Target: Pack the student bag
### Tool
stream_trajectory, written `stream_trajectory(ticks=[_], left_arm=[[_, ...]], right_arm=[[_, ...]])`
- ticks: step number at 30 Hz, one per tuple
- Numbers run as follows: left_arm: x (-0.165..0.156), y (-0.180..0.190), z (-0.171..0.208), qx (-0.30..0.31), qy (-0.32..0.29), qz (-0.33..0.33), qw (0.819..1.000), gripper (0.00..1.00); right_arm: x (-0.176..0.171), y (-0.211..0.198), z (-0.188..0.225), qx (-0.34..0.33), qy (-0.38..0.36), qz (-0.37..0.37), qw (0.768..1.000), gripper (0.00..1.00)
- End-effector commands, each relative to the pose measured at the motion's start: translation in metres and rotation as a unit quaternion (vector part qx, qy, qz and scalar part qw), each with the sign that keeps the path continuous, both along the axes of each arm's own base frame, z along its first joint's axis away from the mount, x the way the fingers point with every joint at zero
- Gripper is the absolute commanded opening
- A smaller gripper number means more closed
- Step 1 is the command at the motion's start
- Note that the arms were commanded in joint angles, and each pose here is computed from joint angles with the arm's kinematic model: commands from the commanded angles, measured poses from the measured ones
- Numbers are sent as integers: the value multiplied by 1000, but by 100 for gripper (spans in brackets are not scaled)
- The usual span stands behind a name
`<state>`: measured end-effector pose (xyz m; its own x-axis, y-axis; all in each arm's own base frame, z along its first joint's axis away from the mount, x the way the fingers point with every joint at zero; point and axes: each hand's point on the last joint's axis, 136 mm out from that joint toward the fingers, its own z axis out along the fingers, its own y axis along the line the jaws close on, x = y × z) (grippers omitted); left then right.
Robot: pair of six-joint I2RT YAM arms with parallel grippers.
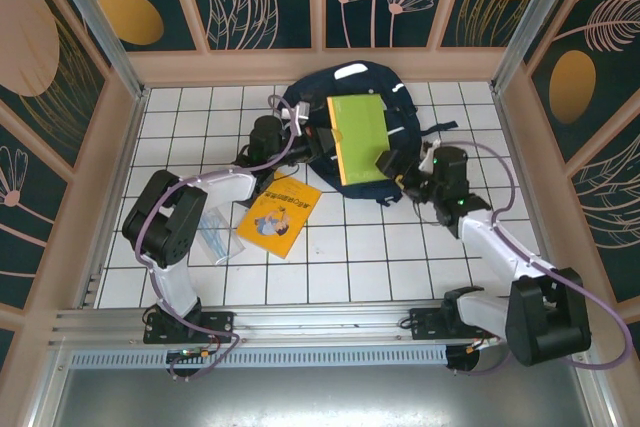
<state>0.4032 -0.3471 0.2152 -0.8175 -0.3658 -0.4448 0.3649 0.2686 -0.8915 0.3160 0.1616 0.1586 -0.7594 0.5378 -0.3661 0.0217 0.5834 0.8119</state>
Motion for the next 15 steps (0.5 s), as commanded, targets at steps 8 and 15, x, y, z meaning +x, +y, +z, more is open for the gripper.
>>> stream_trajectory(ticks=[8,15], left_arm=[[26,5,52,-167,5,75,983,0],[6,0,47,-174,25,75,982,0]], right_arm=[[1,37,49,150,-76,-34,985,99],[25,56,77,173,-130,-10,976,99]])
